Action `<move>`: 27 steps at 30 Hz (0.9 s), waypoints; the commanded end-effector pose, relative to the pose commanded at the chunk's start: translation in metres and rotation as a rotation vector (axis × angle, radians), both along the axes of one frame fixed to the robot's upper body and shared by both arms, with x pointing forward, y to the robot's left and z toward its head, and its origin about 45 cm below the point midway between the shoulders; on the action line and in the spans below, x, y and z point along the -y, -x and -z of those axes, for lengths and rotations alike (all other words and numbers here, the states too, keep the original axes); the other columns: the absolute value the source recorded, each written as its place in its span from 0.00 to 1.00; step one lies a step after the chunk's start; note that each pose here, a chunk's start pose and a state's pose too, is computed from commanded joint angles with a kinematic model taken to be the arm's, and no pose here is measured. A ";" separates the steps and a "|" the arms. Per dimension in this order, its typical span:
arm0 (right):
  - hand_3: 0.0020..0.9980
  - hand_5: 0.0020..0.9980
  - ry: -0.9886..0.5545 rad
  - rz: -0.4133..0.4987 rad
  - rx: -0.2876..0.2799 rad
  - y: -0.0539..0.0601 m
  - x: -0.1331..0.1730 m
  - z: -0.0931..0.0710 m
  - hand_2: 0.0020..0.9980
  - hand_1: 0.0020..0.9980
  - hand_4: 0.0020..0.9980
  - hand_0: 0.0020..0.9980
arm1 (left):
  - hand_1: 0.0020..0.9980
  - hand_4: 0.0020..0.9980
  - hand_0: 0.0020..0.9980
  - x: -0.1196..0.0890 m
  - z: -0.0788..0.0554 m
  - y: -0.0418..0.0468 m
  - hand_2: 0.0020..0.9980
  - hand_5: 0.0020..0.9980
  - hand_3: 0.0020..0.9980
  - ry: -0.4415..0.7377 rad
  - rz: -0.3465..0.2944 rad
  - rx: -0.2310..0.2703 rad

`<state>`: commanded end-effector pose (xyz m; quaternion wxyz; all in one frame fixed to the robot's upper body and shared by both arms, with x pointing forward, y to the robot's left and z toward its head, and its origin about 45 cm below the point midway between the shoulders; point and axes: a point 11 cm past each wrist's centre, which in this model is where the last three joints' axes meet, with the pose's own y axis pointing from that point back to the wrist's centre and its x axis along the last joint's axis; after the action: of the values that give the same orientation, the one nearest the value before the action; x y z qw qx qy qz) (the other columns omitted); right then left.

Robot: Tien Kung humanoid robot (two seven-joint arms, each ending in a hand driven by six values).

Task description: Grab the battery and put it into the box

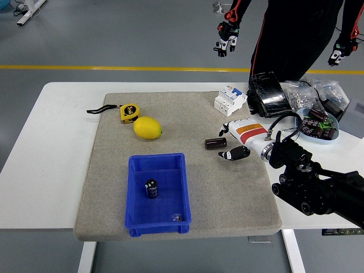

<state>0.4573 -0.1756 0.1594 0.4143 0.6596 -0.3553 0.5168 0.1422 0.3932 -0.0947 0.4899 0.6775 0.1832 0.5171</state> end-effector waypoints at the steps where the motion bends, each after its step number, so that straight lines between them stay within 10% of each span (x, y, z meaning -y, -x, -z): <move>1: 0.63 0.34 -0.001 0.001 0.000 0.000 0.000 0.000 0.68 0.61 0.86 0.59 | 0.68 0.62 0.68 0.000 0.000 -0.0006 0.66 0.58 0.58 0.000 0.000 0.001; 27: 0.59 0.33 0.039 -0.066 -0.064 0.009 -0.014 0.011 0.65 0.60 0.80 0.53 | 0.68 0.62 0.67 0.003 0.000 -0.0026 0.66 0.57 0.57 0.004 0.009 0.004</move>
<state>0.4485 -0.1611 0.1488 0.4210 0.6789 -0.3096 0.5157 0.1447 0.3902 -0.0948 0.4942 0.6763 0.1803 0.5157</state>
